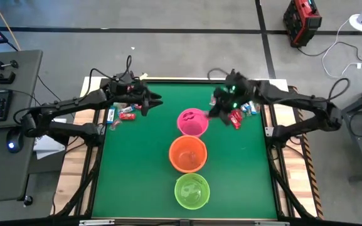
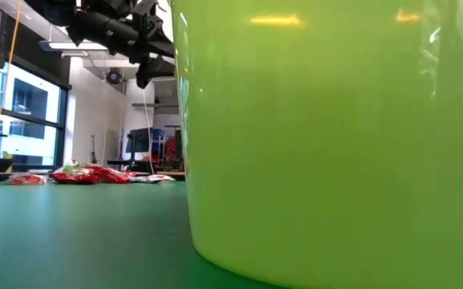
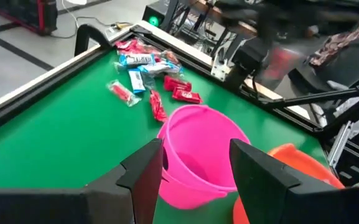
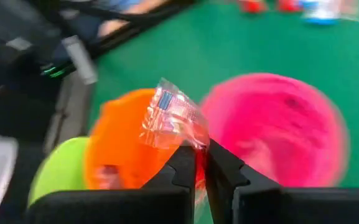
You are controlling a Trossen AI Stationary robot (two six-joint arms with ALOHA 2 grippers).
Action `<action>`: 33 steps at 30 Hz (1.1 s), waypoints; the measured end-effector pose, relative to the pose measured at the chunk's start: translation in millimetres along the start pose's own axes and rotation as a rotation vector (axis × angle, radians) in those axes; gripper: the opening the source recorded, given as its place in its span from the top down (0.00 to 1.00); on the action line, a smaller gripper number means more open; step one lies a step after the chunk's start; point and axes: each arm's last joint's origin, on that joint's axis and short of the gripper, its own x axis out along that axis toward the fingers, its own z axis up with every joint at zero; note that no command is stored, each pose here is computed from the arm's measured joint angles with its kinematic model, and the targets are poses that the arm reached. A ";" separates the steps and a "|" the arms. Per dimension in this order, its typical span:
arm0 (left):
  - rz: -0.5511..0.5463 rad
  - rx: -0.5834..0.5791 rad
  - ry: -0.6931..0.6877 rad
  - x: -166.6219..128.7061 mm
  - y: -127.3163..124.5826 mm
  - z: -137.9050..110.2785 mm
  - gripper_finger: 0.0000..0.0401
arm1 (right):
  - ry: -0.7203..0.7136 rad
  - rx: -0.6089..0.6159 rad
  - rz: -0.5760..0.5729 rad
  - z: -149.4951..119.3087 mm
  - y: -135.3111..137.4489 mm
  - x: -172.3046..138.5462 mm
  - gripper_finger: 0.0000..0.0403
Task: Sort candy by brand, put in halloween buckets
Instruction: Put the orange gummy into the orange bucket
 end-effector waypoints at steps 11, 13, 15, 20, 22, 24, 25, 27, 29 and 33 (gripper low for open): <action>0.016 0.113 0.103 -10.6 -1.8 -9.5 0.57 | 0.059 0.060 0.100 -18.6 70.8 79.4 0.87; 0.019 0.132 0.123 -15.0 -3.1 -11.3 0.57 | 0.113 0.100 0.101 -26.8 74.9 93.2 0.78; 0.022 0.145 0.156 -19.8 -4.2 -14.5 0.57 | 0.154 0.110 0.103 -32.6 79.0 104.2 0.68; 0.027 0.152 0.211 -30.5 -7.2 -19.9 0.56 | 0.185 0.057 0.105 -25.1 86.9 116.6 0.48; 0.028 0.149 0.216 -33.2 -8.1 -20.6 0.56 | 0.200 0.051 0.079 -15.5 84.4 113.7 0.43; 0.028 0.149 0.211 -35.1 -9.7 -17.6 0.55 | 0.224 0.041 0.037 -4.3 79.5 104.5 0.41; 0.031 0.149 0.217 -35.8 -10.6 -13.8 0.54 | 0.233 0.035 0.010 1.5 76.7 98.7 0.41; 0.060 0.179 0.261 -35.3 -11.0 -3.9 0.52 | 0.253 0.011 -0.083 11.7 69.5 85.5 0.41; 0.132 0.227 0.365 -31.2 -7.8 4.9 0.48 | 0.273 -0.027 -0.189 20.3 60.9 71.8 0.41; 0.344 0.259 0.627 -13.9 13.1 19.6 0.40 | 0.304 -0.070 -0.318 33.1 39.4 49.8 0.41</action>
